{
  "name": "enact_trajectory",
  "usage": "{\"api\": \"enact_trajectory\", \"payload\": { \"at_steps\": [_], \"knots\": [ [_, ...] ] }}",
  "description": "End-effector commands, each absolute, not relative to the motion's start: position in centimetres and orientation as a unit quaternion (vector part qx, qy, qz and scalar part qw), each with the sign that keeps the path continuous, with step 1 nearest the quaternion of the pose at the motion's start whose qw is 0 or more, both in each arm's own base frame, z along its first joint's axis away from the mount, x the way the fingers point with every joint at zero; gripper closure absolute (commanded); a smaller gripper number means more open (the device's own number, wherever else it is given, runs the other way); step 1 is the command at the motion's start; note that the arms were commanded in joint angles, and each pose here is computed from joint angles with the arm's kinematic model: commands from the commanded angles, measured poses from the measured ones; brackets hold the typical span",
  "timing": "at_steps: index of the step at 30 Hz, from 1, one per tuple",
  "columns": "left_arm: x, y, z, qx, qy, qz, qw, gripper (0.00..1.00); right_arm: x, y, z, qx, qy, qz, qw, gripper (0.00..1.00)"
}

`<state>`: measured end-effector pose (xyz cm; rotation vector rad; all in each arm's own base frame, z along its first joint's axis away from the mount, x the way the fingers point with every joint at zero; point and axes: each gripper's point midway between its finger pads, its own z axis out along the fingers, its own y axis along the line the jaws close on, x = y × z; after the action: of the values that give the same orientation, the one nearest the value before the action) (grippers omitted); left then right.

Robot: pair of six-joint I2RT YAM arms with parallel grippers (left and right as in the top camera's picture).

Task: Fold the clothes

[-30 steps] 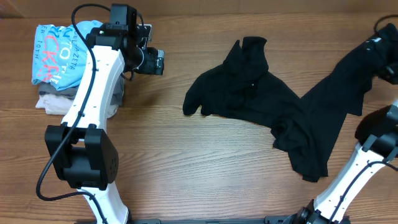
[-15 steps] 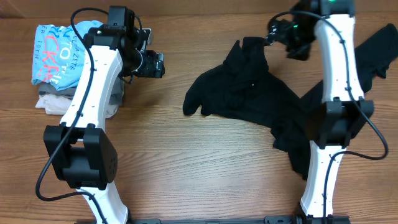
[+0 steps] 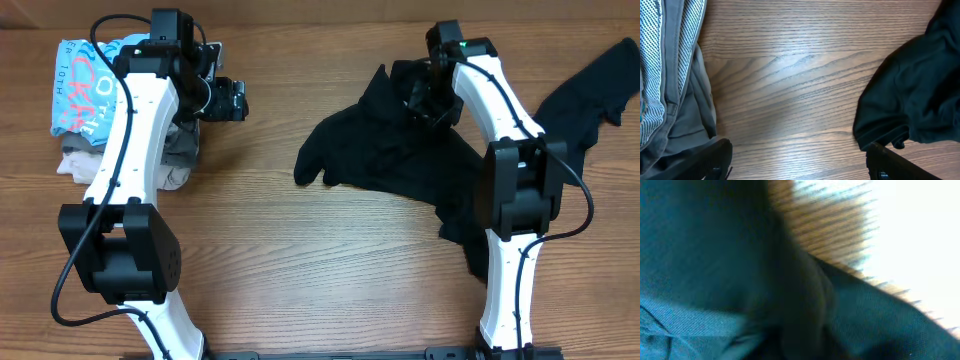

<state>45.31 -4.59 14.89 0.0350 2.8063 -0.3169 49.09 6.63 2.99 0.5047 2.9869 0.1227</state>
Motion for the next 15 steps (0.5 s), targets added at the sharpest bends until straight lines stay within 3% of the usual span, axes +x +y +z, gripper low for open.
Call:
{"api": "enact_trajectory", "payload": {
  "at_steps": [1,3,9,15],
  "knots": [
    [45.9,-4.5,16.0,0.018,0.978,-0.107,0.176,0.12,50.0,7.7,4.8,0.162,0.981,0.067,0.078,0.96],
    [46.0,-4.6,16.0,0.018,0.978,-0.111,0.177,0.12,51.2,9.8,7.3,0.131,0.979,0.121,0.099,0.96],
    [46.3,-3.8,16.4,0.005,0.973,-0.138,0.184,0.12,52.3,18.6,21.4,0.033,0.95,0.24,0.199,0.96],
    [46.3,-3.2,16.4,-0.002,0.973,-0.137,0.185,0.12,51.1,24.5,27.6,-0.019,0.926,0.264,0.27,0.96]
  ]
}}
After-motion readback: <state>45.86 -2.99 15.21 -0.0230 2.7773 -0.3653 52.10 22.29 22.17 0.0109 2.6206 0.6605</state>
